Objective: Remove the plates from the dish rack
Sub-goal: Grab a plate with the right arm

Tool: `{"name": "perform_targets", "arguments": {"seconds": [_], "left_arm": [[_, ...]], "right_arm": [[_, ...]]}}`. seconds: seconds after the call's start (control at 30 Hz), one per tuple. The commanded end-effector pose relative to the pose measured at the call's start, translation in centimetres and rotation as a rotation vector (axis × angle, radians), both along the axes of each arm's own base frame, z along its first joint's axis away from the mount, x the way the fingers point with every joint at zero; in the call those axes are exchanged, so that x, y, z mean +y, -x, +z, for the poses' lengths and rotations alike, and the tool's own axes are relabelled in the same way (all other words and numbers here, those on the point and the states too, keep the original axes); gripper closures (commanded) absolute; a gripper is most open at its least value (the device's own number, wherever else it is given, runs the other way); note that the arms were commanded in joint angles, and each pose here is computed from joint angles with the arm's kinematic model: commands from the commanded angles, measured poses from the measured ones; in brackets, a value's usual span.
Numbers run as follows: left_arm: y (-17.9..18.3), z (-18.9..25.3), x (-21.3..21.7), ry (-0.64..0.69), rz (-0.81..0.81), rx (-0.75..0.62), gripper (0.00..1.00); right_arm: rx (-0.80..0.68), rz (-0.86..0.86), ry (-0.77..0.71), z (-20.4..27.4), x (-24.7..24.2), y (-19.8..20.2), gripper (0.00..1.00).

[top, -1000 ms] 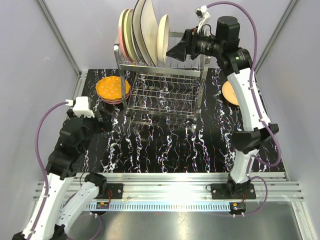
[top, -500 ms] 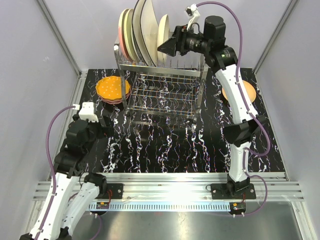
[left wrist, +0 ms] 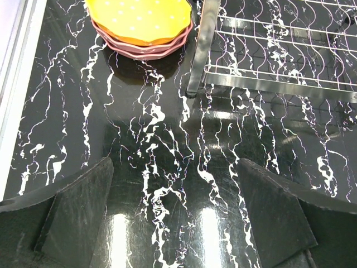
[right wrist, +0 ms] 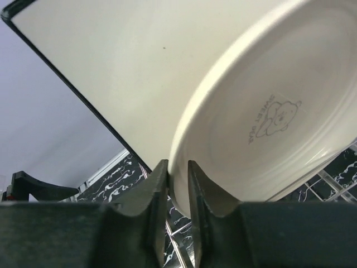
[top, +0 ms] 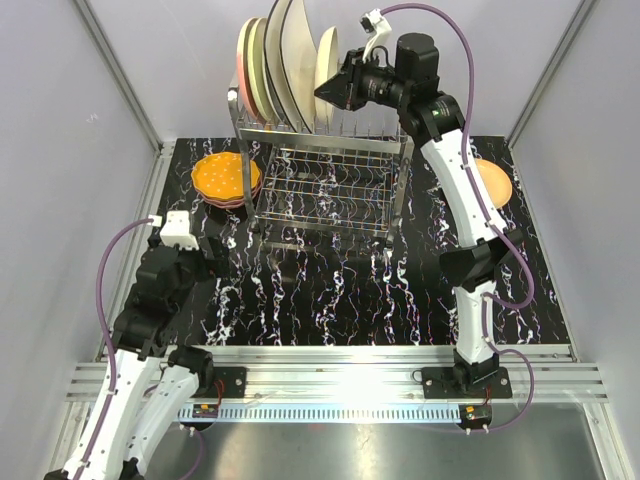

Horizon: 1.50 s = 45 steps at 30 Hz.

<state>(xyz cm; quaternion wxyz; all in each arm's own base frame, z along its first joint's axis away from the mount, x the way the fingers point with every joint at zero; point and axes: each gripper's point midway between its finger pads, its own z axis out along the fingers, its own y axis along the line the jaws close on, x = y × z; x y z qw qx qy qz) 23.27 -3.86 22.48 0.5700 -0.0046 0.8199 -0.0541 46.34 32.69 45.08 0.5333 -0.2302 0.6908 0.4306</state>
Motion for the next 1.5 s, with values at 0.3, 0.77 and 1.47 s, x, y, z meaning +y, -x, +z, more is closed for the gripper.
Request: {"name": "perform_targets", "arguments": {"seconds": [0.3, 0.77, 1.47], "left_arm": [[-0.4, 1.6, -0.4, 0.035, -0.013, -0.084, 0.04], [-0.4, 1.7, -0.5, 0.034, -0.019, -0.093, 0.03], [0.3, 2.9, -0.6, 0.042, -0.040, -0.149, 0.01]], "right_arm": [[-0.095, 0.004, -0.130, 6.5, -0.4, 2.0, 1.00], [-0.266, 0.080, -0.133, 11.4, -1.4, 6.2, 1.00], [-0.548, -0.266, 0.498, 8.0, -18.6, 16.9, 1.00]]}}
